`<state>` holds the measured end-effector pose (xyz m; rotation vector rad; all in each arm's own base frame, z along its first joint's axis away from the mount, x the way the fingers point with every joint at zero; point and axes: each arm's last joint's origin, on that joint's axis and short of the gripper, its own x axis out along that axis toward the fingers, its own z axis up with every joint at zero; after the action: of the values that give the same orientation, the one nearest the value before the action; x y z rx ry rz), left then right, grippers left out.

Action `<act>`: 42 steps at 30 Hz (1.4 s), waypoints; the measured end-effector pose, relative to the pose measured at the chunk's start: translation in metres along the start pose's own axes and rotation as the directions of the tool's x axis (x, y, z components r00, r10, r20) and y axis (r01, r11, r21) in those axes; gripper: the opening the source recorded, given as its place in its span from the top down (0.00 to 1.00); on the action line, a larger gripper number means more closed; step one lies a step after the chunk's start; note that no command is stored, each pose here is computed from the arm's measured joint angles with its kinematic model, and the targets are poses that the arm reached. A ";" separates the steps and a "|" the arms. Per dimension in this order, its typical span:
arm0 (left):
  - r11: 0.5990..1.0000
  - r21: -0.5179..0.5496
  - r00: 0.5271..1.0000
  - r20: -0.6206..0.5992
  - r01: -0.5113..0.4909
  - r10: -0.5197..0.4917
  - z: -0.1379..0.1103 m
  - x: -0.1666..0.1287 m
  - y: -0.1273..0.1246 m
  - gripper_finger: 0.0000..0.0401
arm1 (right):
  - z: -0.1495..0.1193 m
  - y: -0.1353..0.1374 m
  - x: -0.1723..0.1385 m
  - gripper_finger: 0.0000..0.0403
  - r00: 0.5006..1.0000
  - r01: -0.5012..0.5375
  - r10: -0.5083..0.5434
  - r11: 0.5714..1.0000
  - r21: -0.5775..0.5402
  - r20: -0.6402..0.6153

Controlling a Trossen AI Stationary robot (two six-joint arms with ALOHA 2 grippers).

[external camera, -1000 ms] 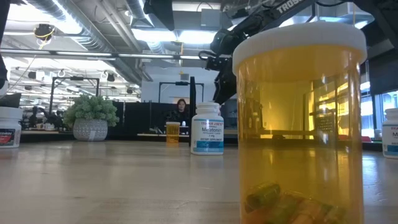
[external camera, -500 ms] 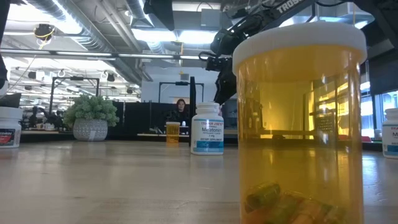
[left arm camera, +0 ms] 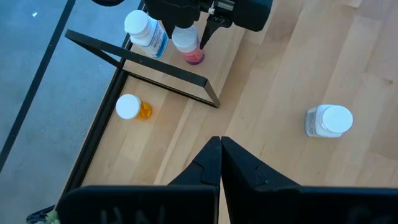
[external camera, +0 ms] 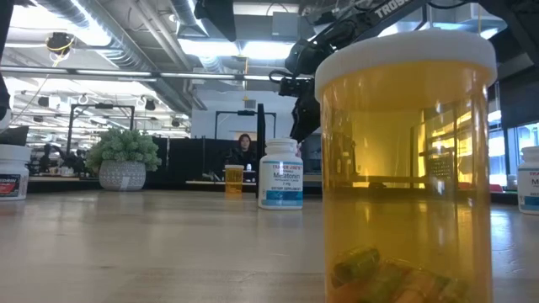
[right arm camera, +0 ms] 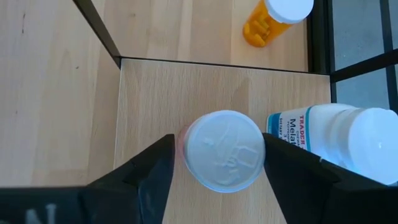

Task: Pick and place medicine bottles onto shelf by color
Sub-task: Put the pink medicine bottle on the shelf, then put the blue medicine bottle on the shelf

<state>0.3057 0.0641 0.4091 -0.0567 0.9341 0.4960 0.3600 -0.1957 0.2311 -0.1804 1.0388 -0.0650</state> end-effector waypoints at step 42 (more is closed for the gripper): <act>1.000 0.000 1.000 -0.001 0.000 0.000 0.000 0.000 0.000 1.00 | 0.018 0.019 -0.104 0.41 0.976 0.056 -0.061 0.998 0.030 0.208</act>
<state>0.3056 0.0640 0.4090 -0.0571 0.9347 0.4964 0.3224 -0.1600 0.3254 -0.1919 0.8232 -0.1091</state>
